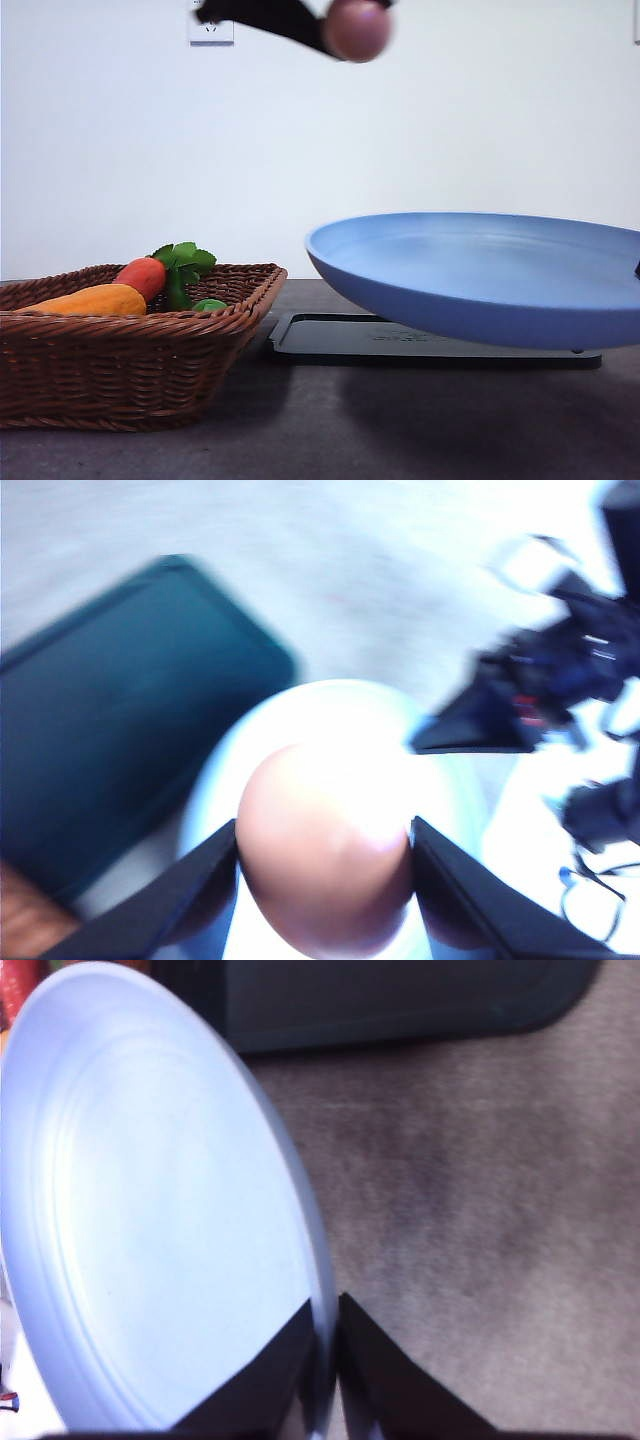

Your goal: Transfer egg from basket to plate and serve

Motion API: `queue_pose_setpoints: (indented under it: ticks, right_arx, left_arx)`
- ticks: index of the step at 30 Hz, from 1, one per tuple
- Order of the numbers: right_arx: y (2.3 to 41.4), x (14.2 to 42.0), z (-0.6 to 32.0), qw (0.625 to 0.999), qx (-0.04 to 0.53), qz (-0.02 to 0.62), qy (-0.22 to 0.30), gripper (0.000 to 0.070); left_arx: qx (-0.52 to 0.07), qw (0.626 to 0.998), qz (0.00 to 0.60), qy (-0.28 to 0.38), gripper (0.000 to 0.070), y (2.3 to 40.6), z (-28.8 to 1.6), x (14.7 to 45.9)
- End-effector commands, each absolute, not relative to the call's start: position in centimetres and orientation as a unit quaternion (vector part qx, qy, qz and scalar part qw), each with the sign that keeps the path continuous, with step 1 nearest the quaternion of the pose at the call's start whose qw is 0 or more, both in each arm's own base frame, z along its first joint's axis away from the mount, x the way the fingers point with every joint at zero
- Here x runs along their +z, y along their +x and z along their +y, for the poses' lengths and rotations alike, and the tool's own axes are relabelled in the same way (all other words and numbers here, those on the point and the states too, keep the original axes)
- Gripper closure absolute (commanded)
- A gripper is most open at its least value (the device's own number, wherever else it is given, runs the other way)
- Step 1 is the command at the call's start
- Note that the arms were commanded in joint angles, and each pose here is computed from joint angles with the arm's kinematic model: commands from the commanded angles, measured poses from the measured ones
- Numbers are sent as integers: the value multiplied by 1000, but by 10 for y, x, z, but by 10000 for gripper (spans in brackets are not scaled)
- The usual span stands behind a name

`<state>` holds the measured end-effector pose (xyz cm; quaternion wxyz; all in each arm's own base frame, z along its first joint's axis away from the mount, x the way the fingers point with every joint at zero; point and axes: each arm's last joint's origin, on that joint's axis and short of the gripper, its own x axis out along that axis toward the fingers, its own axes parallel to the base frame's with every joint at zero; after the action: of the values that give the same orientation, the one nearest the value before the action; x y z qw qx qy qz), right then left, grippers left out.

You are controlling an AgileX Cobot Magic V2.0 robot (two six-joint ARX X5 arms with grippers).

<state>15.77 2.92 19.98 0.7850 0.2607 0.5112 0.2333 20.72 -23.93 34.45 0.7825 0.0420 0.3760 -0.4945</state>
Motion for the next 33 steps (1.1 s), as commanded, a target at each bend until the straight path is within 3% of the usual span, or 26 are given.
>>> queue_pose_setpoints:
  ticks: [1, 9, 15, 33]
  right_arx:
    - [160, 203, 31, 785, 239, 506, 264, 700]
    - [160, 203, 31, 784, 240, 508, 263, 700]
    - [160, 203, 31, 784, 240, 508, 263, 700]
    - [160, 203, 31, 780, 240, 511, 270, 700]
  left_arx:
    - [-512, 769, 378, 64, 467, 204, -258, 336]
    - [-518, 732, 427, 119, 467, 194, -307, 285]
    - [-509, 714, 460, 140, 467, 198, -320, 255]
    - [-491, 726, 446, 184, 461, 203, -323, 245]
